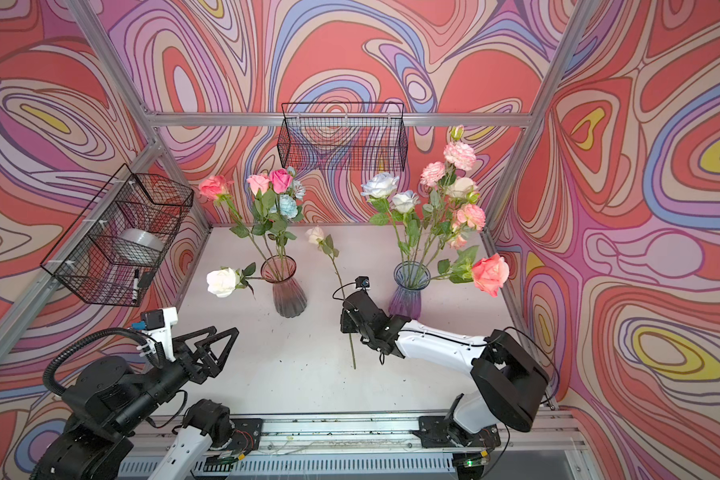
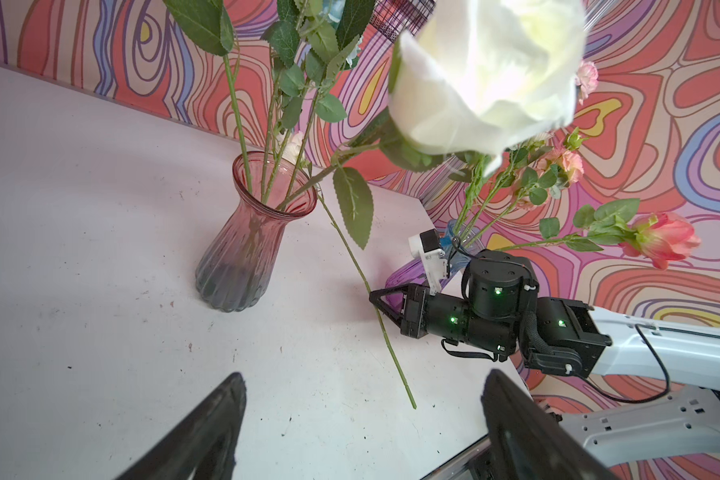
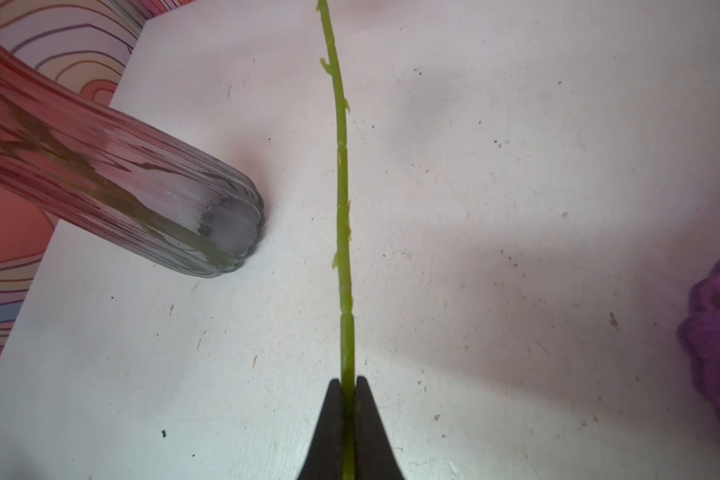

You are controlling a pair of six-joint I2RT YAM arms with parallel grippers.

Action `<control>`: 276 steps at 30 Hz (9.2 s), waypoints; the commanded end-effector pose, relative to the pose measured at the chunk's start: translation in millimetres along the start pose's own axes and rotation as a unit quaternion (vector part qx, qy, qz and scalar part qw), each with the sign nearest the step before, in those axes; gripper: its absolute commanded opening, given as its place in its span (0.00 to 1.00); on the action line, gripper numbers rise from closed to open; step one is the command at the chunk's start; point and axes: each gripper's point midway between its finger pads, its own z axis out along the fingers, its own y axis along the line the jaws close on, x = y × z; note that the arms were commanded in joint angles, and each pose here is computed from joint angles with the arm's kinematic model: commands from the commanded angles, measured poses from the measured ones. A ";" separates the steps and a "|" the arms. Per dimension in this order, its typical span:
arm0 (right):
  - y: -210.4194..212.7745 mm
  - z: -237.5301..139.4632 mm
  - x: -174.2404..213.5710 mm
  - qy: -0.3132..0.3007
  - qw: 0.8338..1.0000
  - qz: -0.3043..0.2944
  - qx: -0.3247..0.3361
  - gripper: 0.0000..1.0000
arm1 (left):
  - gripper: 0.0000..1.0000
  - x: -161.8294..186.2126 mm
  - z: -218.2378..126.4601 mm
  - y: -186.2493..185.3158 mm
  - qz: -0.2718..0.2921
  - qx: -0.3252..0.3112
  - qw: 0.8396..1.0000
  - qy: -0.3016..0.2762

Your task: Arrange the flowers into the vase

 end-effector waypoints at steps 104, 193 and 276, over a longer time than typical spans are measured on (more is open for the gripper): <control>207.9 -189.1 -150.9 -0.220 0.853 -0.066 -0.469 0.00 | 0.60 -155.1 157.6 -111.8 0.080 0.141 0.986 0.040; 48.3 -101.4 -63.4 -0.168 0.971 0.004 -0.168 0.47 | 0.00 -184.7 237.7 -3.0 0.215 -0.105 0.969 -0.062; -171.1 -141.3 67.4 0.011 0.963 0.152 0.221 0.26 | 0.57 33.9 172.0 229.4 -0.275 -0.281 0.919 -0.003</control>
